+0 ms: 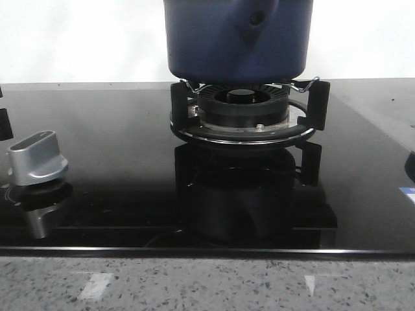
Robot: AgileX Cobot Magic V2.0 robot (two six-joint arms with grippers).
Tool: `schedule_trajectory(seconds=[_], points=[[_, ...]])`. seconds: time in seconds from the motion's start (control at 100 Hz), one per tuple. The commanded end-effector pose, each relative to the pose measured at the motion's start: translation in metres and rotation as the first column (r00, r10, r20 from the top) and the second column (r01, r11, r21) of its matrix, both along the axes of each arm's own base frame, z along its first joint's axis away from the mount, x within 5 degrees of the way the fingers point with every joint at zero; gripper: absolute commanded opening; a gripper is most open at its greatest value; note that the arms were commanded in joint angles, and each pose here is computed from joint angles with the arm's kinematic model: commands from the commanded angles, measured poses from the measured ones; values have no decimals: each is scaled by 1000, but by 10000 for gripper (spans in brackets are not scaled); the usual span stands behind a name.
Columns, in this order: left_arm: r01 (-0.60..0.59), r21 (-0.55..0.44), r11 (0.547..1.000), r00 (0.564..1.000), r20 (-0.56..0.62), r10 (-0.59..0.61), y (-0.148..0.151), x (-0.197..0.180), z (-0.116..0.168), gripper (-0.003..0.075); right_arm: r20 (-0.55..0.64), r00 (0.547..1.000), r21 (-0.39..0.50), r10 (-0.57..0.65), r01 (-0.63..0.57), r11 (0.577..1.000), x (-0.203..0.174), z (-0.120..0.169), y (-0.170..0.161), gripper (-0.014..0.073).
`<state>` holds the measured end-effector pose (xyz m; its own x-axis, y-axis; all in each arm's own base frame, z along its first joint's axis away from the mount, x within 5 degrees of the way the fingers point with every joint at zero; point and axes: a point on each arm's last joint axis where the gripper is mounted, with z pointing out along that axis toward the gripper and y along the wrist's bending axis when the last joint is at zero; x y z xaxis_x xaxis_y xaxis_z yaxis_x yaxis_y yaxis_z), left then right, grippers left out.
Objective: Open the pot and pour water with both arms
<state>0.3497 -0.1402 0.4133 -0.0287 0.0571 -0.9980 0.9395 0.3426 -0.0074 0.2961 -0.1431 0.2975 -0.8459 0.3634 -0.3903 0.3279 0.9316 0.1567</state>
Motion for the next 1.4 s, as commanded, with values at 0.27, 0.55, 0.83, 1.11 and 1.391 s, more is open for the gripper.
schedule_trajectory(seconds=[0.27,0.55,0.83,1.11,1.391], points=[[31,-133,991,997,71,-22,-1,-23,42,242,26,999,-6,-27,27,1000,-7,4,2,-45],[32,-133,991,997,72,-23,-1,-23,42,242,39,999,-1,-32,32,999,-7,13,2,317],[79,-112,991,995,75,-71,-18,-31,41,242,106,994,-25,-15,18,1000,-12,68,6,500],[119,-73,990,993,24,-118,-36,-20,18,242,271,963,-79,8,14,997,-34,127,22,500],[155,-38,987,987,-45,-157,-55,-7,-11,242,305,952,-89,13,15,996,-42,137,28,500]])
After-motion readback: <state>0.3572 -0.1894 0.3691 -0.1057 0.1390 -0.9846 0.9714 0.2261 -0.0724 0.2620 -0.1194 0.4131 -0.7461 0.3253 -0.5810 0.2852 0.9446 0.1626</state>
